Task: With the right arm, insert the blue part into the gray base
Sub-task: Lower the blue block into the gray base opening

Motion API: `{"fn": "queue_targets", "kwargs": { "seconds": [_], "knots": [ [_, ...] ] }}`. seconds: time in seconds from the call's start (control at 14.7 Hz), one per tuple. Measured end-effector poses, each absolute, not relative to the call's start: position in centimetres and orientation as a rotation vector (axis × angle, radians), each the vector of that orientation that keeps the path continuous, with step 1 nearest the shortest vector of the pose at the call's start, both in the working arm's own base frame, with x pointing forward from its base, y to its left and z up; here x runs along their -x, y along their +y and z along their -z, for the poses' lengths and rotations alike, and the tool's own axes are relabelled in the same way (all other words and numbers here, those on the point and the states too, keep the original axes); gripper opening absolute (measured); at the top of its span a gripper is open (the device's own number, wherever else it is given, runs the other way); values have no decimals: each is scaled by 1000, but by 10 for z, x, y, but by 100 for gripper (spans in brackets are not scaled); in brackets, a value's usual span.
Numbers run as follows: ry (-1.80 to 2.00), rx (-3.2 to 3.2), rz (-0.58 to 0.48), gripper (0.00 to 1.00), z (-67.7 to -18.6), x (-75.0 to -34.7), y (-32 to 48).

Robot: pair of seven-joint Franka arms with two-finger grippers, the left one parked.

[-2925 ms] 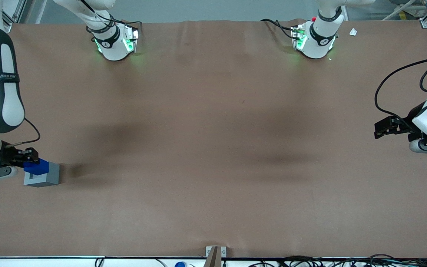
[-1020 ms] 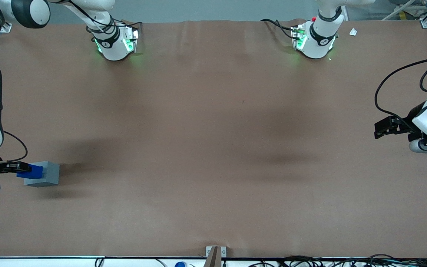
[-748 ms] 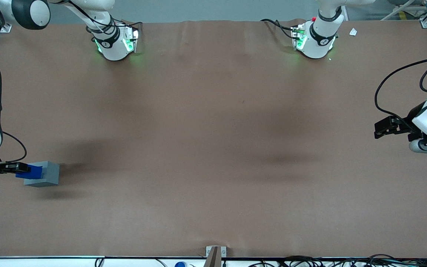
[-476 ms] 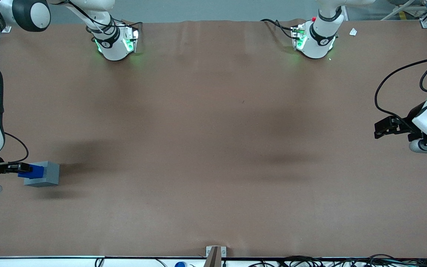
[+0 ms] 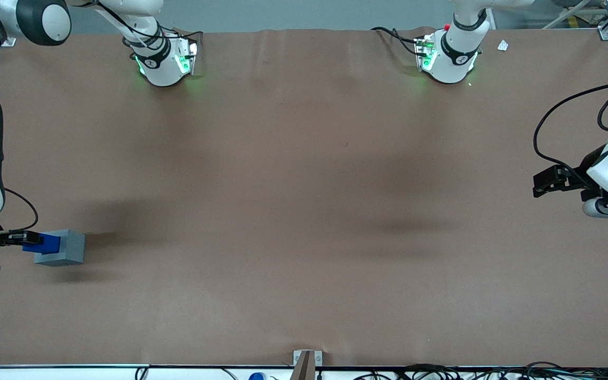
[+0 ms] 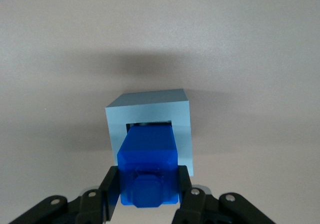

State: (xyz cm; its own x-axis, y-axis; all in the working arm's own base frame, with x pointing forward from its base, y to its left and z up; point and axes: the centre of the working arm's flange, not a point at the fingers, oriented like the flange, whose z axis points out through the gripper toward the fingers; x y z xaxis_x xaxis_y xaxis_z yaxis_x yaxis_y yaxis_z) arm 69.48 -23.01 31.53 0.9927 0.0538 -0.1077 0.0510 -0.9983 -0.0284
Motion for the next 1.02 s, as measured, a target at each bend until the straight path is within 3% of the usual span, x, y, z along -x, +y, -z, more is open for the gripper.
{"fn": "queue_targets", "kwargs": {
  "seconds": [0.75, 1.02],
  "knots": [
    [-85, 3112, -161, 51, -310, -697, -229],
    [-89, 3111, -158, 83, -310, -698, -227]
  ]
}}
